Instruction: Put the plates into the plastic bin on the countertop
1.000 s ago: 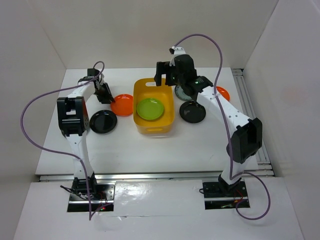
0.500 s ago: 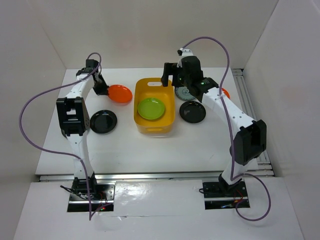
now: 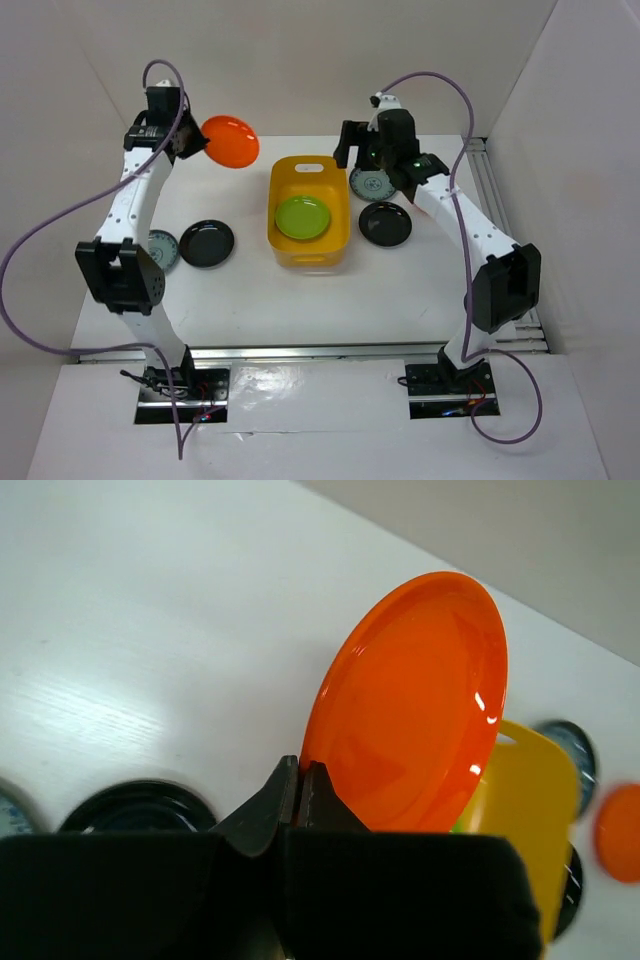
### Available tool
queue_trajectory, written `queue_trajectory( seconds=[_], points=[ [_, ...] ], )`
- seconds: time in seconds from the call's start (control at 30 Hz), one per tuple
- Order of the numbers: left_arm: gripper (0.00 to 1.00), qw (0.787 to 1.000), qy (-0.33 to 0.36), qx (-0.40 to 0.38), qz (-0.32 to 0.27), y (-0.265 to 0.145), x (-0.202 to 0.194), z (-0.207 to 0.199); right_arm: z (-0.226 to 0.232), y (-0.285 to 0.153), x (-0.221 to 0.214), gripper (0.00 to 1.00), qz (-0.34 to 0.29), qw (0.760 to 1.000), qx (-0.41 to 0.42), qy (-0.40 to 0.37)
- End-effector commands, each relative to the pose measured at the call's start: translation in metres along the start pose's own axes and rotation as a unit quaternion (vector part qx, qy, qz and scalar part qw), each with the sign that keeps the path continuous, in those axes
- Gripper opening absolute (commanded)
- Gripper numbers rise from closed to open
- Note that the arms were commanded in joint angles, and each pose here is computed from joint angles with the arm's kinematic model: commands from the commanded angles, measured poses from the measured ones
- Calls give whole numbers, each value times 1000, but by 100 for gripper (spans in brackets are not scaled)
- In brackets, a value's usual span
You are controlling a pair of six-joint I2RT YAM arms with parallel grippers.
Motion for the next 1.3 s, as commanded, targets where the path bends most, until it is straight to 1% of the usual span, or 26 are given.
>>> queue_trajectory(
  seconds=[0.0, 0.03, 0.07, 0.13, 0.17, 0.2, 0.33, 0.37, 0.43, 0.47, 0.57, 0.6, 0.63, 0.7, 0.83, 0.87, 0.9, 0.93, 0.97, 1.0, 1.03, 1.1, 1.13, 1.2, 1.23, 1.27],
  points=[
    [0, 996, 27, -87, -1, -48, -26, -53, -19, -24, 31, 100, -46, 999, -20, 21],
    [0, 996, 27, -88, -1, -51, -27, -52, -20, -22, 25, 100, -39, 999, -21, 21],
    [0, 994, 43, -97, 13, -56, -46, -63, -30, -27, 31, 100, -47, 998, -32, 25],
    [0, 993, 57, -100, 19, -60, -61, -72, -33, -30, 29, 100, -46, 998, -31, 27],
    [0, 991, 69, -111, 25, -65, -73, -82, -37, -32, 28, 100, -46, 998, -35, 29],
    [0, 991, 81, -98, 36, -54, -84, -82, -37, -35, 27, 100, -46, 998, -35, 29],
    [0, 986, 124, -89, 66, -40, -121, -93, -39, -40, 22, 100, -43, 998, -31, 30],
    [0, 985, 136, -77, 75, -27, -130, -93, -43, -42, 21, 100, -42, 998, -35, 32],
    [0, 984, 142, -72, 80, -20, -136, -98, -43, -40, 12, 100, -31, 998, -33, 32],
    [0, 983, 147, -65, 84, -12, -143, -100, -43, -43, 14, 100, -37, 998, -32, 32],
    [0, 983, 149, -72, 82, -6, -144, -111, -47, -48, 7, 100, -34, 998, -37, 39],
    [0, 982, 153, -62, 92, 3, -150, -109, -50, -52, 10, 100, -39, 998, -40, 40],
    [0, 982, 152, -64, 90, 3, -147, -113, -51, -50, 6, 100, -33, 998, -41, 41],
    [0, 981, 158, -51, 104, 14, -156, -109, -54, -55, 3, 100, -33, 997, -46, 42],
    [0, 977, 164, -37, 128, 20, -171, -103, -61, -62, 4, 100, -39, 997, -50, 46],
    [5, 976, 166, -43, 133, 18, -175, -106, -61, -61, 1, 100, -35, 997, -51, 46],
    [12, 975, 169, -37, 139, 22, -180, -103, -64, -64, 4, 100, -40, 997, -54, 47],
    [22, 975, 169, -37, 139, 22, -180, -103, -65, -63, -1, 100, -34, 997, -55, 48],
    [35, 975, 169, -37, 139, 22, -180, -103, -65, -63, -1, 100, -34, 997, -55, 48],
    [58, 974, 170, -47, 142, 17, -182, -107, -68, -67, 2, 100, -40, 996, -59, 50],
    [63, 974, 167, -59, 143, 14, -180, -112, -70, -65, -3, 100, -35, 996, -66, 50],
    [65, 972, 162, -85, 149, 5, -175, -121, -78, -68, -5, 100, -34, 995, -75, 54],
    [68, 968, 163, -106, 160, 1, -175, -127, -84, -67, -10, 100, -29, 994, -83, 65],
    [71, 966, 160, -137, 153, -11, -168, -143, -93, -69, -22, 100, -18, 992, -95, 76],
    [73, 963, 162, -148, 156, -19, -168, -150, -101, -71, -25, 100, -17, 990, -101, 98],
    [76, 962, 156, -173, 142, -35, -153, -162, -106, -73, -43, 100, 7, 987, -112, 116]
  ],
)
Point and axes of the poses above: each gripper's point midway between its finger pads, its own y axis out along the fingers, its own z axis along the line the jaws close on, x = y × z, the point moved 6 cm from there along -y, back along the fingers, and after that the axes turned 8 degrees about -y, right-handed, at the moved point
